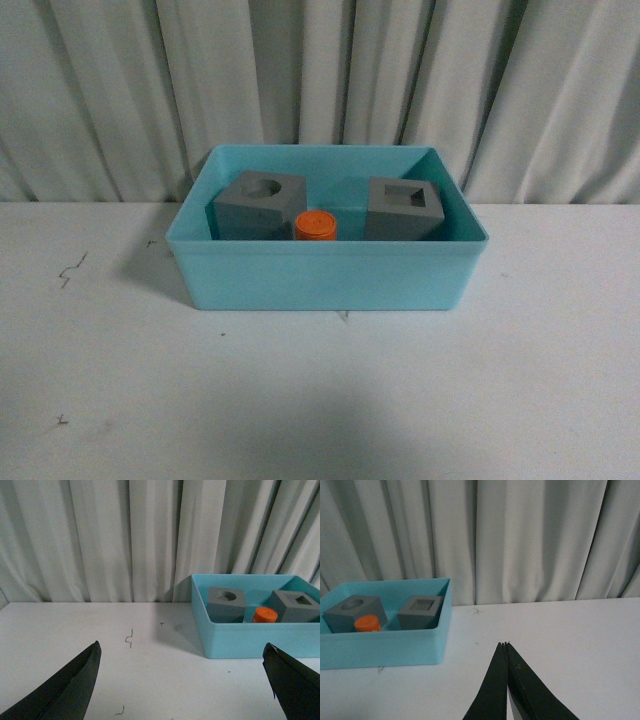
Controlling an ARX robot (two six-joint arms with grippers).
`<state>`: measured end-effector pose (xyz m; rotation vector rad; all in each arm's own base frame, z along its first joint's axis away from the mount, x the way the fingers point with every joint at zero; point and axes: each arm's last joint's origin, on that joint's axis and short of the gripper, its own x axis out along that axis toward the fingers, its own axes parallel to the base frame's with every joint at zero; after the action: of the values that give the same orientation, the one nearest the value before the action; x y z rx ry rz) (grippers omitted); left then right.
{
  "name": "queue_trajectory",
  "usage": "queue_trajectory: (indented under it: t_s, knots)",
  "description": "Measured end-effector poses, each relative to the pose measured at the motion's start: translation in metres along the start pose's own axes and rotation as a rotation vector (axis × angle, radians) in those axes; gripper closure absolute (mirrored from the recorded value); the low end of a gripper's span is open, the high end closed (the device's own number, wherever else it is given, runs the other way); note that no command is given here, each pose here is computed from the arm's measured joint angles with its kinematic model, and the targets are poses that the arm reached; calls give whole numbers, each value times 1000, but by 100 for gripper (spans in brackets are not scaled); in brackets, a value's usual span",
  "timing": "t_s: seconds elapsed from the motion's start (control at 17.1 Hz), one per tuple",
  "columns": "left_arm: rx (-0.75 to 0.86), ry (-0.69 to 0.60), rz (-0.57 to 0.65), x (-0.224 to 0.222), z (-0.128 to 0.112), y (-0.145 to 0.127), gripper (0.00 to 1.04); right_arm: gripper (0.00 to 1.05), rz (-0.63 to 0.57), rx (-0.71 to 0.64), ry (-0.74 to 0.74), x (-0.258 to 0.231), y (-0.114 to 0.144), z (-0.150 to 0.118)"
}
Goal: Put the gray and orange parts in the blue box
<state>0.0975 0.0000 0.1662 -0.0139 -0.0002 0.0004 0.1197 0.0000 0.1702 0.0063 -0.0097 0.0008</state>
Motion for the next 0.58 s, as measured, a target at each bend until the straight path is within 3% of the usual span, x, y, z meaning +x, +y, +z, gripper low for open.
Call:
queue_trajectory:
  t_s: [0.58]
  knots:
    - [0,0,0,0,0,0,7,103,-1,0,-1,-10,0,0]
